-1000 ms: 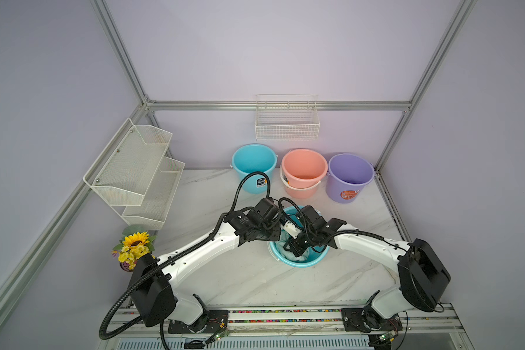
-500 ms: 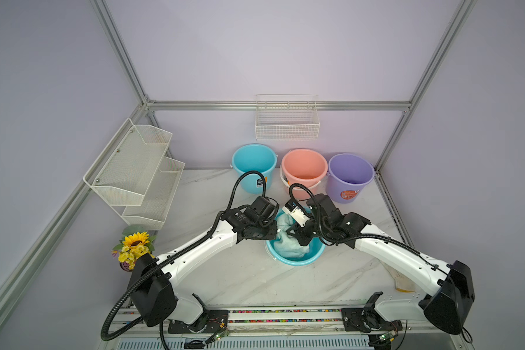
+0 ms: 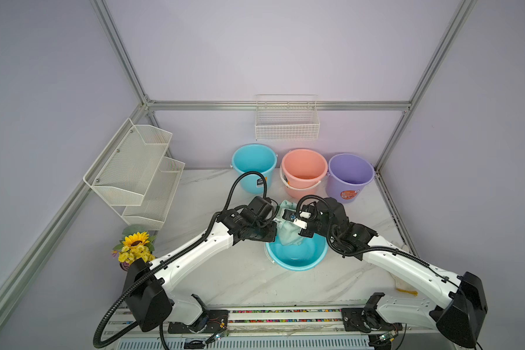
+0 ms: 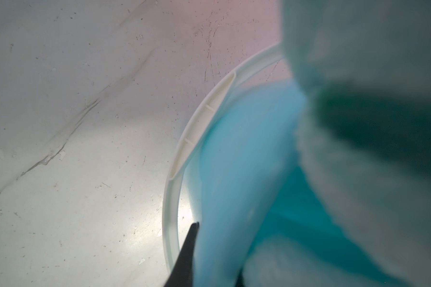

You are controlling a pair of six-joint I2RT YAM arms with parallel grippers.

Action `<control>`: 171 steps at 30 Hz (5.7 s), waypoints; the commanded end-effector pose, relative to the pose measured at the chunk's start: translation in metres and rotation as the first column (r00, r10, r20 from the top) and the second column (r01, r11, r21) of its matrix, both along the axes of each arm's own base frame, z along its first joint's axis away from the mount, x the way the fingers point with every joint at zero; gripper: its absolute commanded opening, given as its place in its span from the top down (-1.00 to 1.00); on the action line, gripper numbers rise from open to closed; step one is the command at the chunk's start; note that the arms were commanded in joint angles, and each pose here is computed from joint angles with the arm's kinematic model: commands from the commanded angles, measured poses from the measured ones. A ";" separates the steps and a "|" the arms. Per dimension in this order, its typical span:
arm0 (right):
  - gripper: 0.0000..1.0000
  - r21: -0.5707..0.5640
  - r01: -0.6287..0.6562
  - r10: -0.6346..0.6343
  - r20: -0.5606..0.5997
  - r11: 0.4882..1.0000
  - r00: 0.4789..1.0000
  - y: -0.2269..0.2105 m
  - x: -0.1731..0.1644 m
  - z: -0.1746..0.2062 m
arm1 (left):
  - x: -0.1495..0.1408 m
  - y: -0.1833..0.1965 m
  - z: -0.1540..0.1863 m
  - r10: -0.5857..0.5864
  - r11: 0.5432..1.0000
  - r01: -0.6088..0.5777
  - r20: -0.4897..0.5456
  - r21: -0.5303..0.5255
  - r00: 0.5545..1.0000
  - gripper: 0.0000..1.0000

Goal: Wipe the inside of the bucket with a cloth
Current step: Wipe the dirt from the inside of the bucket.

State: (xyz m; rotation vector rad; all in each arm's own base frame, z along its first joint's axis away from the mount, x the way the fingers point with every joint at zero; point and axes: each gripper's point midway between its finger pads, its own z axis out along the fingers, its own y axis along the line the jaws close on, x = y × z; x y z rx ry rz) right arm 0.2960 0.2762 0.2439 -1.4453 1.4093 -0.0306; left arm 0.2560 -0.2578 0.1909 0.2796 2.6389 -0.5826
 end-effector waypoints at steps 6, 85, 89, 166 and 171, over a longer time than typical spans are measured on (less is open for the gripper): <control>1.00 -0.296 -0.152 0.208 0.167 0.943 0.964 0.013 0.000 -0.048 | 0.000 -0.009 0.035 -0.054 0.995 0.060 0.078 -0.084 0.996 1.00; 1.00 -0.688 -0.172 0.113 -0.131 0.705 0.985 0.004 -0.022 -0.204 | -0.001 0.006 0.036 0.018 0.999 -0.015 0.092 -0.034 0.996 1.00; 1.00 -0.662 -0.161 0.108 -0.120 0.733 0.987 0.004 -0.023 -0.171 | 0.001 0.005 0.030 0.019 0.999 -0.017 0.086 -0.028 0.996 1.00; 1.00 -0.245 -0.088 -0.008 -0.362 0.965 0.932 -0.018 -0.079 -0.021 | 0.024 0.005 0.025 0.024 0.996 -0.038 0.172 0.083 0.985 1.00; 1.00 -0.120 0.095 -0.143 -0.517 0.988 0.844 -0.018 -0.085 0.005 | 0.026 0.006 0.029 0.030 0.996 -0.045 0.179 0.081 0.983 1.00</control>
